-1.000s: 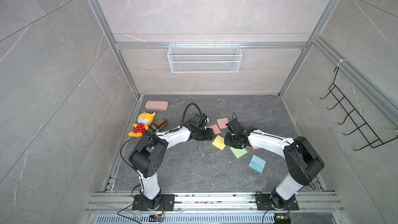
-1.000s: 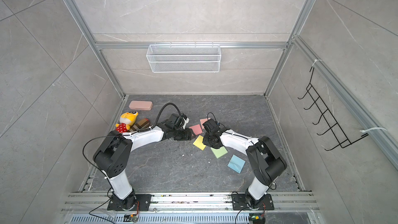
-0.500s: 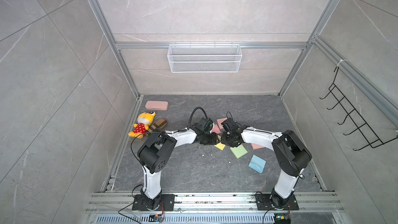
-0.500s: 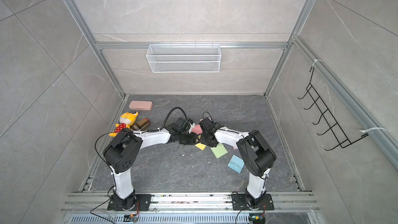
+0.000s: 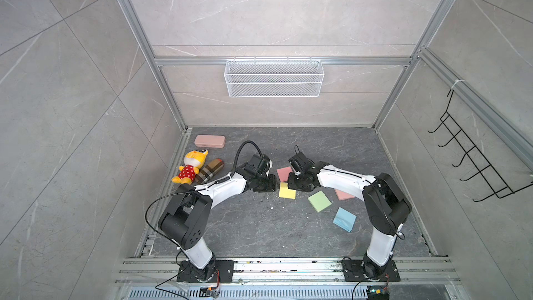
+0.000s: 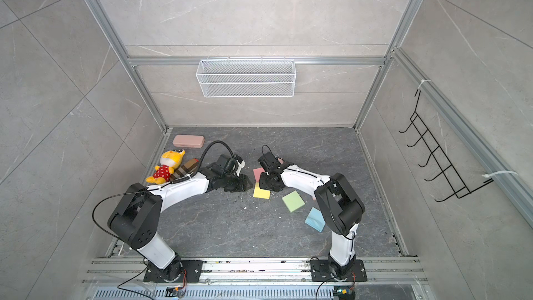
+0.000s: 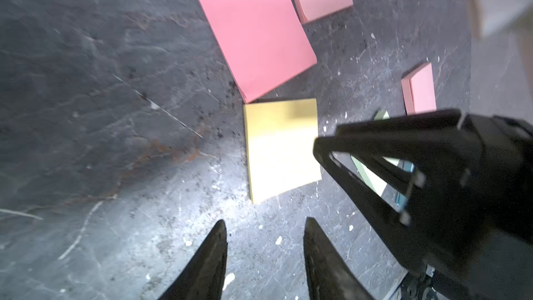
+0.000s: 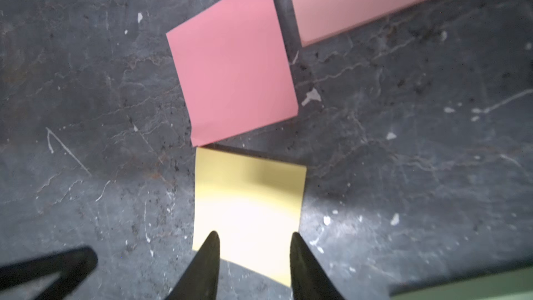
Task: Tear off pages from different memo pads
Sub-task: Adjust the memo pad at the center of the board.
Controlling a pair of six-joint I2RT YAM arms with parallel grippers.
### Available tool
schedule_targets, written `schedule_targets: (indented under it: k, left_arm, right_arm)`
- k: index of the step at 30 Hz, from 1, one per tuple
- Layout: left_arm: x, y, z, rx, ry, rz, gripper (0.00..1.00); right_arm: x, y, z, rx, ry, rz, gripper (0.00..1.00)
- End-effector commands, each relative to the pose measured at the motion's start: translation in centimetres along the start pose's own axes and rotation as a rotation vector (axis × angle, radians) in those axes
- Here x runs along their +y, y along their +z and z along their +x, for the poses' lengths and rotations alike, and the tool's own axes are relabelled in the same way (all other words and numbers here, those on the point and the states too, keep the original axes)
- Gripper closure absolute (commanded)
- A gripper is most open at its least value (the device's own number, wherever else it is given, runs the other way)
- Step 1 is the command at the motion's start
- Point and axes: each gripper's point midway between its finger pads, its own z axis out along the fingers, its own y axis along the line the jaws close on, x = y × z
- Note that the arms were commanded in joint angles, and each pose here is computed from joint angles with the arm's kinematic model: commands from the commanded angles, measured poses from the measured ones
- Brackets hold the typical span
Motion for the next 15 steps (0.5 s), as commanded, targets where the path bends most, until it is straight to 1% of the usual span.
schedule_targets:
  k: [1,4,8,10,15]
  left_arm:
    - [-0.3,1.0,-0.9,0.022,0.033,-0.012,0.55]
    - [0.3,2.0,-0.9,0.044,0.032,-0.036,0.55]
    - [-0.2,3.4,-0.3,0.079,0.000,0.011,0.56]
    - [-0.3,4.0,0.2,0.091,-0.003,0.015,0.56]
    - [0.0,4.5,1.1,0.099,-0.029,0.026,0.61]
  right_arm:
    - [-0.1,-0.7,1.9,0.047,0.082,-0.051,0.57]
    - [-0.9,-0.1,2.2,0.052,0.099,-0.022,0.57]
    - [-1.6,0.9,2.6,0.066,0.089,0.007,0.57]
    - [-2.1,1.4,2.7,0.070,0.099,0.024,0.57]
    - [-1.7,2.7,3.0,0.097,0.112,-0.007,0.59]
